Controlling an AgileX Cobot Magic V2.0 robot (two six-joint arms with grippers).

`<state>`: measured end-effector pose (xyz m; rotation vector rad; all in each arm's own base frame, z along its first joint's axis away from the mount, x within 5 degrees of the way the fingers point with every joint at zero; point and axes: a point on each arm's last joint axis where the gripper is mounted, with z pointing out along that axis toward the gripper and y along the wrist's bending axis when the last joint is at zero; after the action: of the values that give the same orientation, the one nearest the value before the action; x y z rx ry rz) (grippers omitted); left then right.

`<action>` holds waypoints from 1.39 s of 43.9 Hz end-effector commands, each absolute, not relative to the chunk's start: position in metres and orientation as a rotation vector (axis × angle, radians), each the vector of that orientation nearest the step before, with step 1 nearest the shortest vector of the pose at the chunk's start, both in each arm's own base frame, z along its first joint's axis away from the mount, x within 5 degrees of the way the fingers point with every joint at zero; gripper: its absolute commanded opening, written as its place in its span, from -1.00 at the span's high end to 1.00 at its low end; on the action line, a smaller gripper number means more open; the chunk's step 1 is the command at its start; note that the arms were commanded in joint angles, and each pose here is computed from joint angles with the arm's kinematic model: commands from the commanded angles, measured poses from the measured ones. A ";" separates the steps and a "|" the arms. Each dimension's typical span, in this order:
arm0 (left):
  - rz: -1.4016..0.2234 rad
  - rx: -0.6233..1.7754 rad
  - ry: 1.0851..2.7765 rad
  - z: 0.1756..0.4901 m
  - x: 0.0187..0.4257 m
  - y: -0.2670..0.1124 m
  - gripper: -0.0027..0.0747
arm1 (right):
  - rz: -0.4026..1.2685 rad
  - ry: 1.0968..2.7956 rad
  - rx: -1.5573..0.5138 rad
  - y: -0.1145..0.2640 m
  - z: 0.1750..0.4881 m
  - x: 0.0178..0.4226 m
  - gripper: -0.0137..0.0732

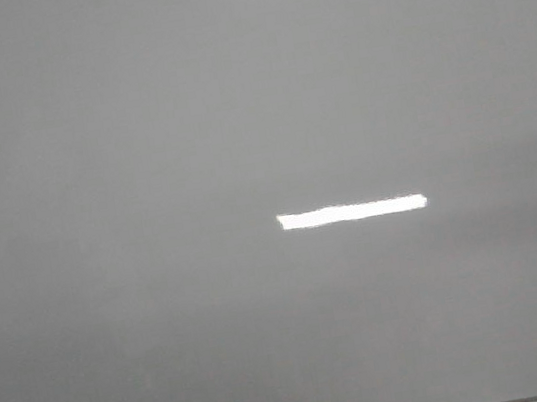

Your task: Write number 6 on whiteboard

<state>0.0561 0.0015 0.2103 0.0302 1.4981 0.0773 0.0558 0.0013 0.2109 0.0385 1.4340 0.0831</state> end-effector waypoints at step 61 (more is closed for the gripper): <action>-0.015 -0.027 1.253 0.312 0.027 0.000 0.98 | 0.075 1.335 0.028 0.001 0.299 0.030 0.96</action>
<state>0.0403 0.0003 0.2726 -0.0306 1.3530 -0.0068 0.0400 0.0012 0.2690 0.0343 1.3926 0.0867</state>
